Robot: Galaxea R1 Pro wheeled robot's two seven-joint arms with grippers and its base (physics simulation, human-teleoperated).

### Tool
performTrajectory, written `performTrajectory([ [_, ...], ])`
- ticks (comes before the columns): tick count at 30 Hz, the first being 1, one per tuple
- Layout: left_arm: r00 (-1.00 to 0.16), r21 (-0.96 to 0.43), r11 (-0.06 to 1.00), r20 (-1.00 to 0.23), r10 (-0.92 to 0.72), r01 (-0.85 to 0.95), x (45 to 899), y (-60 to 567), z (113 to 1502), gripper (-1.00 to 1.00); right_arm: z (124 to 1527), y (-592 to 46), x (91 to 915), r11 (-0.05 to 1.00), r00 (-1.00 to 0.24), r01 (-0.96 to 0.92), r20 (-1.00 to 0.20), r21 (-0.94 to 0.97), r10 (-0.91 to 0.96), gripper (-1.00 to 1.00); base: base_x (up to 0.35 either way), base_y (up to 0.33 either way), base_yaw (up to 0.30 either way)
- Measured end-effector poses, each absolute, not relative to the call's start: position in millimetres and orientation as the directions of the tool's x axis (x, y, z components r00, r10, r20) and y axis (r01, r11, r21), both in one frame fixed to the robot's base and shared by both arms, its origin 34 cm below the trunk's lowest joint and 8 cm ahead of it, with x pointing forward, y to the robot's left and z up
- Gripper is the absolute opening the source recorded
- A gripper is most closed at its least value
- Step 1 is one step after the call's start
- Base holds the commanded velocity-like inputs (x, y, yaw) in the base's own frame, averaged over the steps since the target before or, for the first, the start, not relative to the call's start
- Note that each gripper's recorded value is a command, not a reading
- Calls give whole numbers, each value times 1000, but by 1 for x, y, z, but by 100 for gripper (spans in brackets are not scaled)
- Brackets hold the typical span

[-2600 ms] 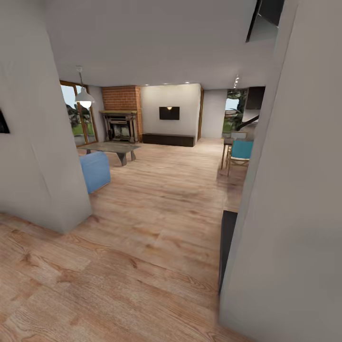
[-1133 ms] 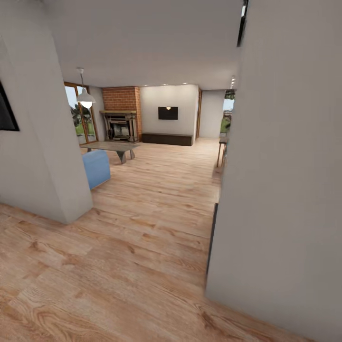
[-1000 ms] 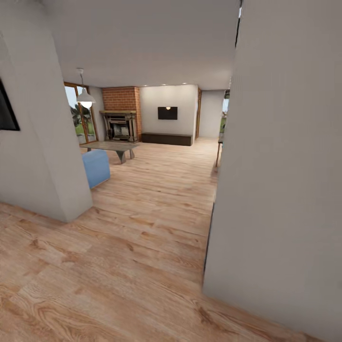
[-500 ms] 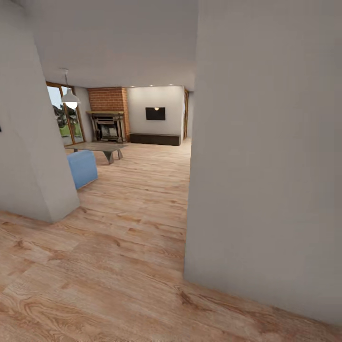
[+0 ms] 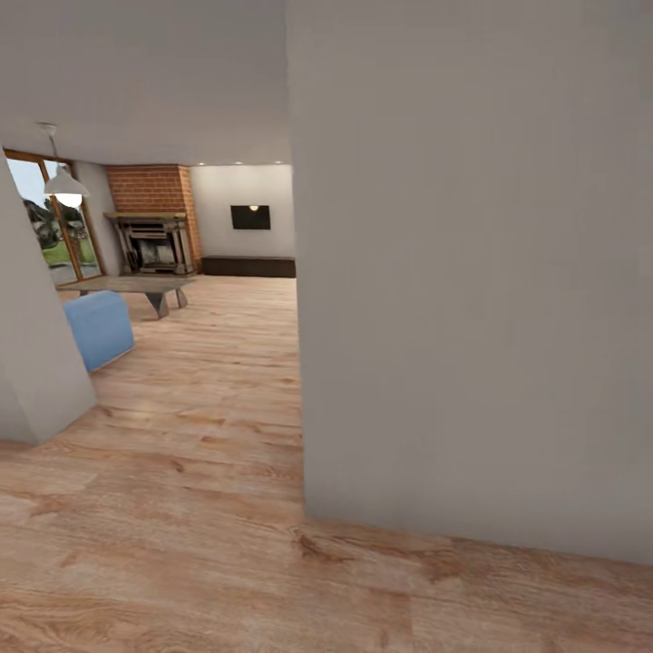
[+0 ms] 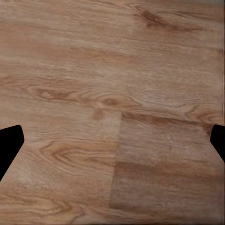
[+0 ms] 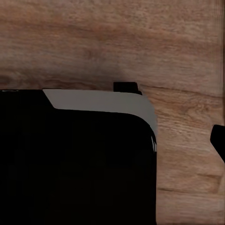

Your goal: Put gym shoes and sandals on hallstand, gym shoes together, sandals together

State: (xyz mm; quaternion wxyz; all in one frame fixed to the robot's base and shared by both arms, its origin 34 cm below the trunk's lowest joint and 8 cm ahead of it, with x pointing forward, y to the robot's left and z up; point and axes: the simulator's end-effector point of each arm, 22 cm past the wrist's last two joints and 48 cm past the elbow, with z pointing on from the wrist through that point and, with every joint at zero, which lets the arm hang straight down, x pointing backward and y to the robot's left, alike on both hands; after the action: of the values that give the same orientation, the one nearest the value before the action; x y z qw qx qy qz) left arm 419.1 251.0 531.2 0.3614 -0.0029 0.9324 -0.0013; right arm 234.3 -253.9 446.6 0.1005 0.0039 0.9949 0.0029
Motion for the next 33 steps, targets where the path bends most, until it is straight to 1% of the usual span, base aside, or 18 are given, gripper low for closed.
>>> performTrajectory([
  [33,-739,-7,1000,-674,-9,-6,419,250,531,100,447,-254,234,1000,-980,7,-199,7,8,100,-7,-4,-290],
])
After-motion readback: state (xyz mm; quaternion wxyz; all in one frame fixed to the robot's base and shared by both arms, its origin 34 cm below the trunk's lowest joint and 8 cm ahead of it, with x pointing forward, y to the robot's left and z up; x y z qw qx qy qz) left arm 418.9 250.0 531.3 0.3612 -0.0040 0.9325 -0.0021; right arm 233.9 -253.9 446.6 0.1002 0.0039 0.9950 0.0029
